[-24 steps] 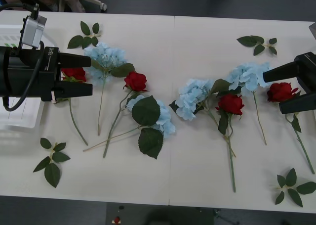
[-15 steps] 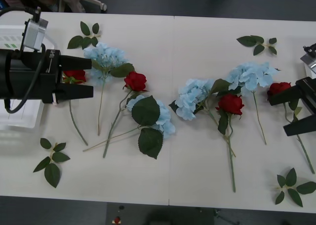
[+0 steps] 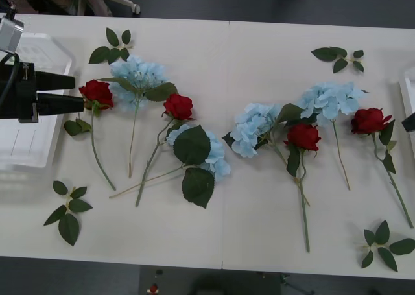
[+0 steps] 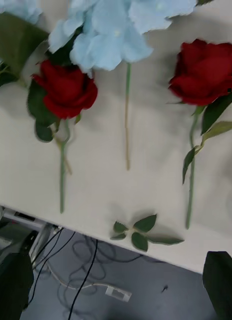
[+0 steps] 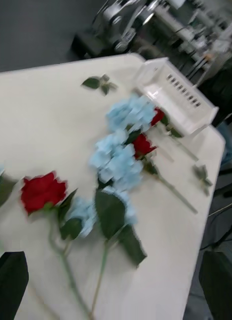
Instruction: Put the red flowers into the right box and the blue flowers into the left box
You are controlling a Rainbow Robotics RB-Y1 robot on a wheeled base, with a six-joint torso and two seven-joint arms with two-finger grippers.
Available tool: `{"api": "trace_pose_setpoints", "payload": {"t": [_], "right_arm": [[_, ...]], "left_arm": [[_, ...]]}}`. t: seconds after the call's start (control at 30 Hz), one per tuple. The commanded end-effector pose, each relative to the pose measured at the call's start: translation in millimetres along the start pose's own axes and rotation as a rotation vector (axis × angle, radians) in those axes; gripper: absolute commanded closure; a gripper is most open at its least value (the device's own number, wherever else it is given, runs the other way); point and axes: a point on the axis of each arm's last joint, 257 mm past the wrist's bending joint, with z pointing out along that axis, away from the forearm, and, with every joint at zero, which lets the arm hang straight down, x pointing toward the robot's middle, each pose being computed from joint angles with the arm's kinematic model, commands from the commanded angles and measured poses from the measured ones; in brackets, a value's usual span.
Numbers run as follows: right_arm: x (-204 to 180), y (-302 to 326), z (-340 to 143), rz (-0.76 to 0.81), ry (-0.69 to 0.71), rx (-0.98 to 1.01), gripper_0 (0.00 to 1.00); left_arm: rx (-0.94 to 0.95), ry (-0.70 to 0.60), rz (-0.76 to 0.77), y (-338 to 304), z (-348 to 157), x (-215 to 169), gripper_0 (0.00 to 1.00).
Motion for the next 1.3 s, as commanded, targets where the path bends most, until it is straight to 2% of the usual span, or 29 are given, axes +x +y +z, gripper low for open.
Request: {"api": "trace_pose_setpoints", "payload": {"t": [0.03,0.2,0.37,0.57,0.87,1.2,1.23,1.3], "right_arm": [[3,-34,41,0.158,-0.007,0.089,0.0],[-9,-67,69,0.154,-0.052,0.181,0.0],[-17,-88,91,0.123,-0.056,0.27,0.0],[-31,-95,120,0.115,-0.094,0.287,0.0],[-45,-103,158,0.083,-0.132,0.322,0.0],[-57,-116,181,0.112,-0.151,0.346,0.0],[-58,-117,184,0.111,-0.155,0.349,0.01],[-58,-118,190,0.114,-0.154,0.353,0.18]], "left_arm": [[-0.166,0.089,-0.243,41,-10,14,0.0],[-0.369,0.161,-0.373,90,-9,41,0.0],[-0.483,0.202,-0.423,130,5,51,0.0],[-0.575,0.283,-0.418,168,21,76,0.0],[-0.64,0.37,-0.433,194,36,107,0.0],[-0.662,0.342,-0.437,209,69,131,0.0],[-0.668,0.348,-0.429,210,68,132,0.0],[-0.685,0.367,-0.395,213,67,135,0.0]]}}
